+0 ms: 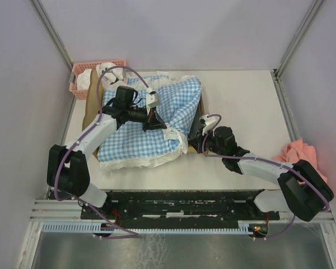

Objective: Set up the pet bed
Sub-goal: Cross the ropes on the bed frame.

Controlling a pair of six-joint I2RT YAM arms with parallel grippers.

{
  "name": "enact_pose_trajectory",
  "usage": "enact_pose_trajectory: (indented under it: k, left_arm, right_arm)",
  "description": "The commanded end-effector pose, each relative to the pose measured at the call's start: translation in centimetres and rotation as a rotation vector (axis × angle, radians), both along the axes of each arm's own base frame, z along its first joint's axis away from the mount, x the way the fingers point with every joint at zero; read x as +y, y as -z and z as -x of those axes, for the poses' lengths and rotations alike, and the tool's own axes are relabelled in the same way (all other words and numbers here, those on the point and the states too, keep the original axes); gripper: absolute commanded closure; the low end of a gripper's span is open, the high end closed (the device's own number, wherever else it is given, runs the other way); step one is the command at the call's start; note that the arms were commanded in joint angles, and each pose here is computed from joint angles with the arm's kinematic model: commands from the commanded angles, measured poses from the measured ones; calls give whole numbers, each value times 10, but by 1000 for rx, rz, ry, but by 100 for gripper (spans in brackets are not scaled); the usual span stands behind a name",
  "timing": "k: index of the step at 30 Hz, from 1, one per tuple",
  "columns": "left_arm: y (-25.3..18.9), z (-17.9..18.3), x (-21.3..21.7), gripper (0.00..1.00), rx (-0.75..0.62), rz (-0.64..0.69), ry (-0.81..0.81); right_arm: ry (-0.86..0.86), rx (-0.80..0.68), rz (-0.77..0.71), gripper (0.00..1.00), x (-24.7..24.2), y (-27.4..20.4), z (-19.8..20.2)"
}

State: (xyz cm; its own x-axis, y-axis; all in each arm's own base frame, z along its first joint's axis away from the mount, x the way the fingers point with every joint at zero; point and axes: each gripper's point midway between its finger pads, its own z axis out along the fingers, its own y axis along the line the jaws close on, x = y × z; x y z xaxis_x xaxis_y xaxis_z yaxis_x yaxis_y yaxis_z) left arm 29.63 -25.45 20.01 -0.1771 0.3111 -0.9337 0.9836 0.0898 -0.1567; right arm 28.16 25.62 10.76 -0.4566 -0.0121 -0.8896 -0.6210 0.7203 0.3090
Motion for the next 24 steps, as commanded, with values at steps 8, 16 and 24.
enact_pose_trajectory:
  k: [8,16,24]
  left_arm:
    - [-17,6,-8,97,-28,33,-30]
    - [-20,13,-31,97,-60,36,-63]
    - [-21,17,-53,97,-67,64,-80]
  right_arm:
    - [88,84,102,63,-28,-18,13]
    - [227,191,84,53,-59,-26,36]
    - [363,221,47,45,-81,-38,43]
